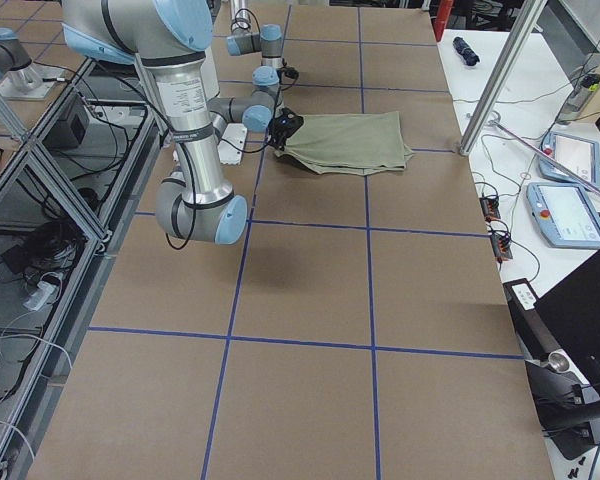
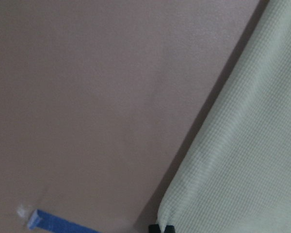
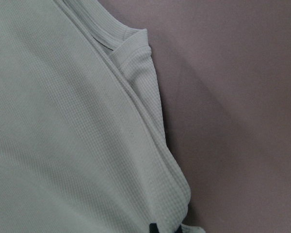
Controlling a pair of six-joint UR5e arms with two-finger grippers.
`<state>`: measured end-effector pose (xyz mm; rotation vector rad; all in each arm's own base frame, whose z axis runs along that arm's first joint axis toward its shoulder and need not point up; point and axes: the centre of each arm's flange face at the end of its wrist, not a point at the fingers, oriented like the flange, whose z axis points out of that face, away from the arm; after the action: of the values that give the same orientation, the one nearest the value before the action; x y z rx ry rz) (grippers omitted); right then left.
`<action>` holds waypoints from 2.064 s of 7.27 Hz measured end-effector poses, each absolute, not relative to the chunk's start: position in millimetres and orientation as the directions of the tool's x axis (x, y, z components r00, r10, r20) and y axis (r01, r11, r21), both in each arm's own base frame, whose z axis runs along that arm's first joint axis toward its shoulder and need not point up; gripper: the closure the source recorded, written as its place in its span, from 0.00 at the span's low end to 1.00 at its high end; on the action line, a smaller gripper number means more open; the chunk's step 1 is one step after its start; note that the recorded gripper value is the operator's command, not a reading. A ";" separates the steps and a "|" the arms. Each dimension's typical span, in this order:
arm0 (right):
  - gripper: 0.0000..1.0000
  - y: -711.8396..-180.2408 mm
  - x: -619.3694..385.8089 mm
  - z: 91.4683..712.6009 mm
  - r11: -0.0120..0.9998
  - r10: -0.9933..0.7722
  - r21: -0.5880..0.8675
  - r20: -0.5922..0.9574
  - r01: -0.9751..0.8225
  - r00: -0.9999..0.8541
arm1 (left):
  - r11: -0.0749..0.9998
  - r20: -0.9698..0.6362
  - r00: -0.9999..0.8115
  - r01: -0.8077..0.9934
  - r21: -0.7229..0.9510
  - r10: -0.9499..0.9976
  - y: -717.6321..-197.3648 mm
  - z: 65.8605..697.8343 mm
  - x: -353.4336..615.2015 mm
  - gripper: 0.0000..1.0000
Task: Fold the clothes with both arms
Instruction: 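Grasp both near corners and lift them away from the robot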
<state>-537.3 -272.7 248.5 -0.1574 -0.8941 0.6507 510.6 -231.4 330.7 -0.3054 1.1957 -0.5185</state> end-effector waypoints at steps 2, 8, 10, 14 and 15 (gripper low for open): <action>1.00 -272.1 -536.0 248.1 0.797 0.588 -0.390 0.674 -0.461 0.447 | 0.850 -0.821 0.225 0.196 -0.490 -0.525 -230.2 306.1 490.7 1.00; 1.00 -259.7 -464.2 205.1 0.738 0.656 -0.506 0.692 -0.446 0.301 | 0.835 -0.828 0.121 0.128 -0.535 -0.548 -228.6 230.1 404.6 1.00; 1.00 -297.8 -443.5 193.6 0.698 0.679 -0.517 0.698 -0.495 0.228 | 0.824 -0.823 0.099 0.179 -0.538 -0.559 -273.6 226.7 378.7 1.00; 1.00 -405.5 -472.4 193.6 0.622 0.714 -0.482 0.672 -0.617 0.196 | 0.822 -0.844 0.111 0.326 -0.467 -0.524 -403.7 237.8 391.5 1.00; 1.00 -433.7 -486.0 191.9 0.611 0.722 -0.478 0.663 -0.631 0.197 | 0.830 -0.855 0.134 0.354 -0.431 -0.501 -427.2 246.1 394.2 1.00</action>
<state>-486.0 -433.7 191.9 -0.1080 -0.9918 0.9498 394.2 -427.2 246.1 -0.1348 1.2964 -0.6224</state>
